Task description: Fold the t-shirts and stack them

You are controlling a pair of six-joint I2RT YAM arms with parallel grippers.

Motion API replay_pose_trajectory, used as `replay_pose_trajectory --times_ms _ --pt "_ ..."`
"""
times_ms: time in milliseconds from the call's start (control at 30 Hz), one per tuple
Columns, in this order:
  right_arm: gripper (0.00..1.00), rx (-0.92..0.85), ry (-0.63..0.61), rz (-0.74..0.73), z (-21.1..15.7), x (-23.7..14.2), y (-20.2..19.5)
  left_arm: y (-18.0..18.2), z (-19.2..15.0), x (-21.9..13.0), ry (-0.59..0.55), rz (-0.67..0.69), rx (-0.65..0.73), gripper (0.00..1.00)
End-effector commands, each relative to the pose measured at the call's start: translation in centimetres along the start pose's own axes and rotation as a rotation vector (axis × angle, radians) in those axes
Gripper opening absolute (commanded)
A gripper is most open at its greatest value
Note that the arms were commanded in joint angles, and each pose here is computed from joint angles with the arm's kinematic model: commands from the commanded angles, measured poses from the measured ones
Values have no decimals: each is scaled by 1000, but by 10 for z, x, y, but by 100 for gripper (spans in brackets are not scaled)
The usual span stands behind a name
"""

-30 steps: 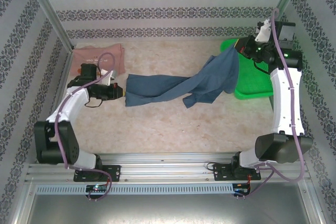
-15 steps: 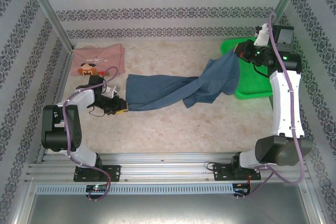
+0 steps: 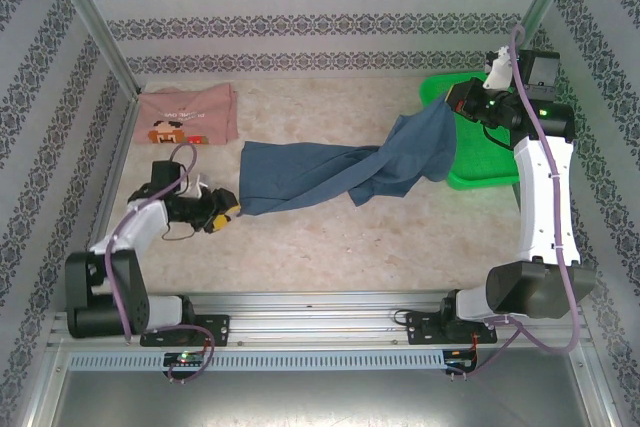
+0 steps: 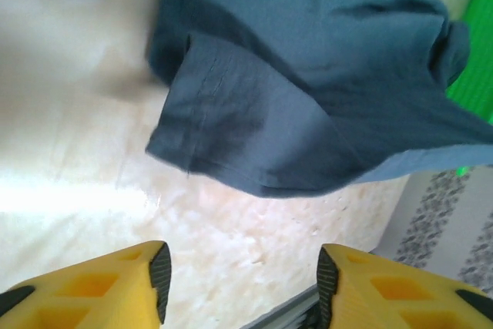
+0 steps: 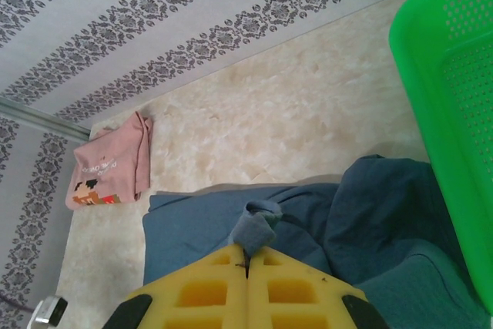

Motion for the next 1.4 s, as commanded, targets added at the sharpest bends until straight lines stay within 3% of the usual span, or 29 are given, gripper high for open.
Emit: replay_pose_trajectory --times_ms 0,167,400,567,900,1367 --pt "0 -30 -8 0 -1 -5 7 7 -6 -1 -52 -80 -242 61" --pt "0 -34 -7 2 0 -4 7 28 -11 1 -152 -168 -449 64" --pt "0 -33 -3 0 -1 -2 6 43 1 12 -256 -198 -579 62" --pt "0 -27 -4 -1 -1 0 5 36 -9 28 -201 -156 -570 59" --pt "0 -31 -1 -7 -4 0 5 66 -58 28 -159 39 -543 55" --pt "0 -23 -2 0 -8 2 4 48 -40 62 -204 154 -463 49"
Point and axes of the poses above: each hand's point on the last joint's axis, 136 mm out from that joint toward the fingers, its own x axis out along the fingers, its own y axis along the line the jaws close on, z = x × y, the point moved 5 cm from there along -x, back along the fingers, and after that the axes turned 13 degrees about -x, right-handed, at the moved point
